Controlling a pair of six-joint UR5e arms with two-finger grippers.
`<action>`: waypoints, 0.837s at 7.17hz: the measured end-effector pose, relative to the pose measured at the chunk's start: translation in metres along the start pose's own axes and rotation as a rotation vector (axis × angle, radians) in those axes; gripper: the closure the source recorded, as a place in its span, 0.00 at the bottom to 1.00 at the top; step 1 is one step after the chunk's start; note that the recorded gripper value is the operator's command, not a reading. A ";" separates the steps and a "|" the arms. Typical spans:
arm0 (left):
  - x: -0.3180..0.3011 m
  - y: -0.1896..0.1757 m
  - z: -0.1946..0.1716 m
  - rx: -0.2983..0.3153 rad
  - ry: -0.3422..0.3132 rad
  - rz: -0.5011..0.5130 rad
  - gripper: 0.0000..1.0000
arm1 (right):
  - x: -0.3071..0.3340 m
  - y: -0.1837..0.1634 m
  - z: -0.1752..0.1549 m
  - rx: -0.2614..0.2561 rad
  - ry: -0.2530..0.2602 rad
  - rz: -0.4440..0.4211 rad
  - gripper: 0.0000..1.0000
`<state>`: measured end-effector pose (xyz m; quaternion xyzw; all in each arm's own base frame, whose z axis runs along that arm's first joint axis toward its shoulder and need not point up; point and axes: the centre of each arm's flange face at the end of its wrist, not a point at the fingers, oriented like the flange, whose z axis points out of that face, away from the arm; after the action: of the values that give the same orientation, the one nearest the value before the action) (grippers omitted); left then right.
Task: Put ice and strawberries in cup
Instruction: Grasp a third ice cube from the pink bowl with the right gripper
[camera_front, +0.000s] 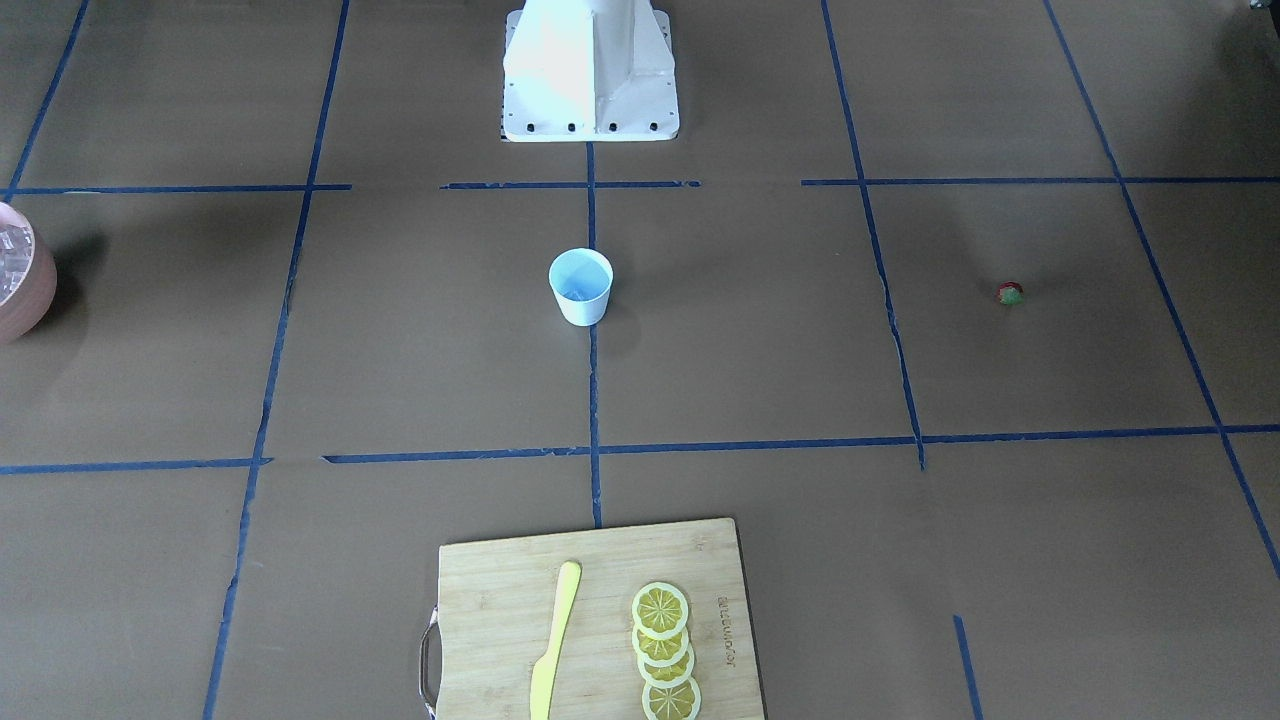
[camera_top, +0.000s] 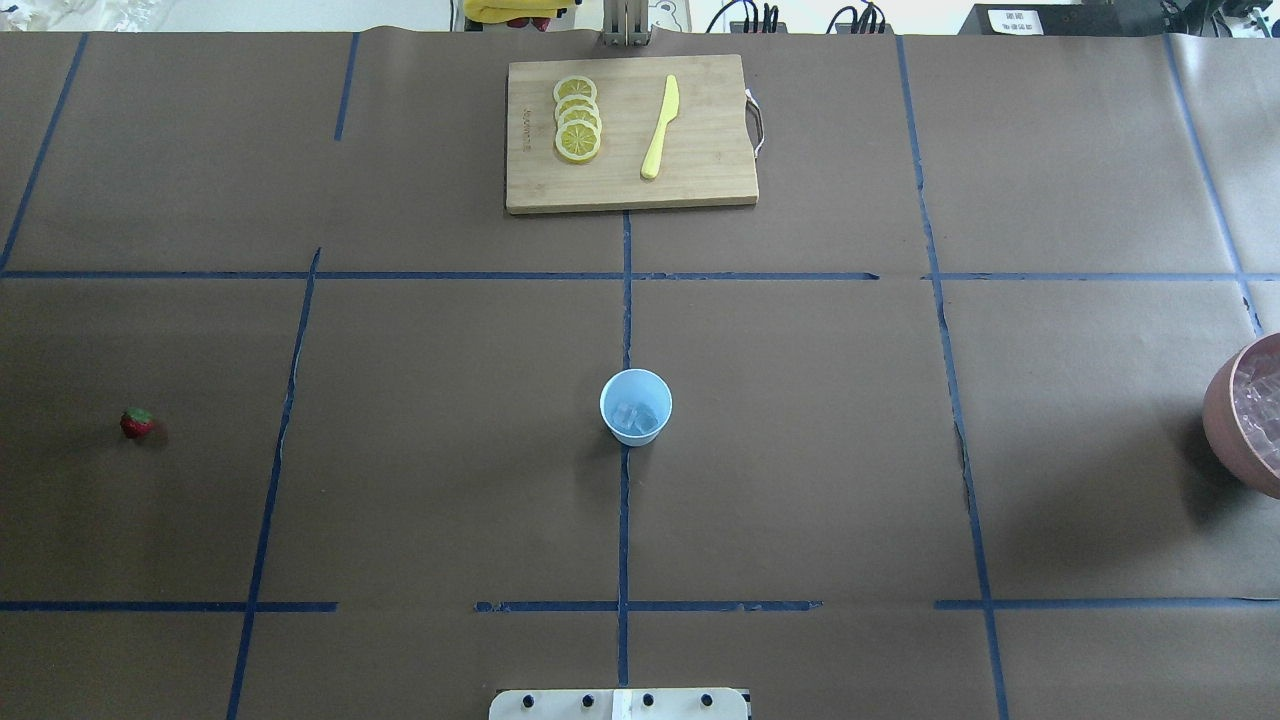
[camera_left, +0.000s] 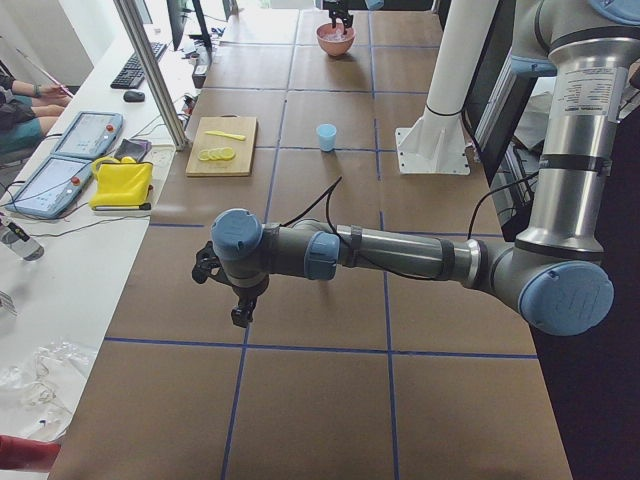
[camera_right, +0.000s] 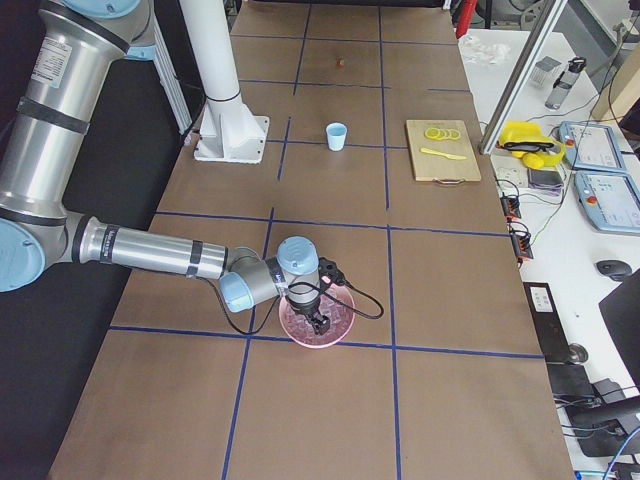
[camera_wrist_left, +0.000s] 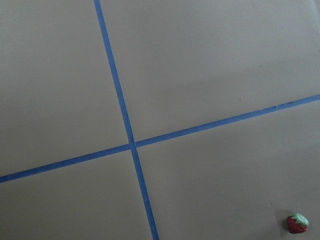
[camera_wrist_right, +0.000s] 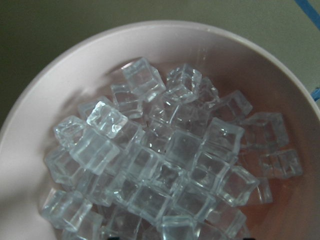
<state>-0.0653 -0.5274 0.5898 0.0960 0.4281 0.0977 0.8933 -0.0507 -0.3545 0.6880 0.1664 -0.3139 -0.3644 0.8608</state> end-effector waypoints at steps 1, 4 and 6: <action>0.000 0.000 0.000 0.000 0.000 0.000 0.00 | 0.000 0.001 0.000 -0.002 0.000 0.001 0.93; 0.001 0.000 0.000 0.001 0.000 0.001 0.00 | -0.001 0.001 -0.001 0.002 -0.006 0.002 0.93; 0.001 0.000 -0.001 0.002 0.000 0.002 0.00 | -0.003 -0.005 -0.008 0.025 -0.027 0.007 0.98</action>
<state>-0.0653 -0.5274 0.5887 0.0971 0.4280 0.0982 0.8932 -0.0492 -0.3550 0.6783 0.1710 -0.3304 -0.3595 0.8558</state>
